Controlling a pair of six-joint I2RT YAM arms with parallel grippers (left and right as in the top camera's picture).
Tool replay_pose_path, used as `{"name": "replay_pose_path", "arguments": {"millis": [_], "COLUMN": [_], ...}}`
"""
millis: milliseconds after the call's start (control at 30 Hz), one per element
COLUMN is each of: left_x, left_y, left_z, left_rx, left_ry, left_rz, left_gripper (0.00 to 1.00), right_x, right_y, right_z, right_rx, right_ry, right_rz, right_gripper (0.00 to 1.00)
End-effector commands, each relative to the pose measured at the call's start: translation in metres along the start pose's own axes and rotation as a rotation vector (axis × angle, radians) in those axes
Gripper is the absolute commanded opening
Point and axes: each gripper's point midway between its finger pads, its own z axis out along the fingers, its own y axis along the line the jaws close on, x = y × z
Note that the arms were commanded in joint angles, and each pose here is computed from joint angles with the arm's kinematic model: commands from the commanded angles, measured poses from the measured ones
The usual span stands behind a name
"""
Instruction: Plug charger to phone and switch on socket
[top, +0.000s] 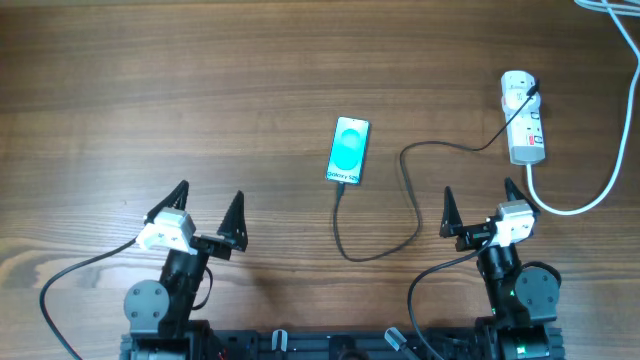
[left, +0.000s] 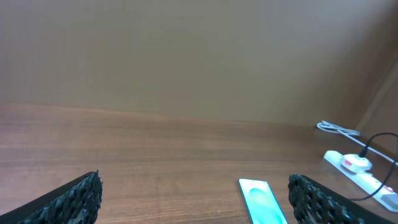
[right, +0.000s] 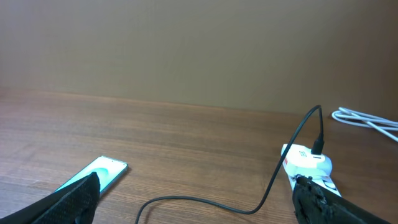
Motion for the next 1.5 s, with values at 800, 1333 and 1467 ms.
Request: {"name": "replay_pose_path", "arguments": {"millis": [800, 1333, 1467], "left_x": [0.038, 0.038, 0.038], "left_y": [0.057, 0.054, 0.054], "left_z": [-0.004, -0.004, -0.004], "left_rx": [-0.269, -0.258, -0.258], "left_ry": [0.092, 0.087, 0.087], "left_rz": [0.22, 0.183, 0.183], "left_gripper": [1.0, 1.0, 1.0], "right_x": [-0.001, -0.001, -0.001], "right_y": [-0.002, -0.002, -0.002], "right_z": [0.0, 0.0, 0.0], "right_rx": [0.009, 0.01, 0.01], "right_ry": [-0.005, -0.005, -0.005], "right_rz": [-0.012, -0.012, -0.011], "right_gripper": [1.0, 1.0, 1.0]}}
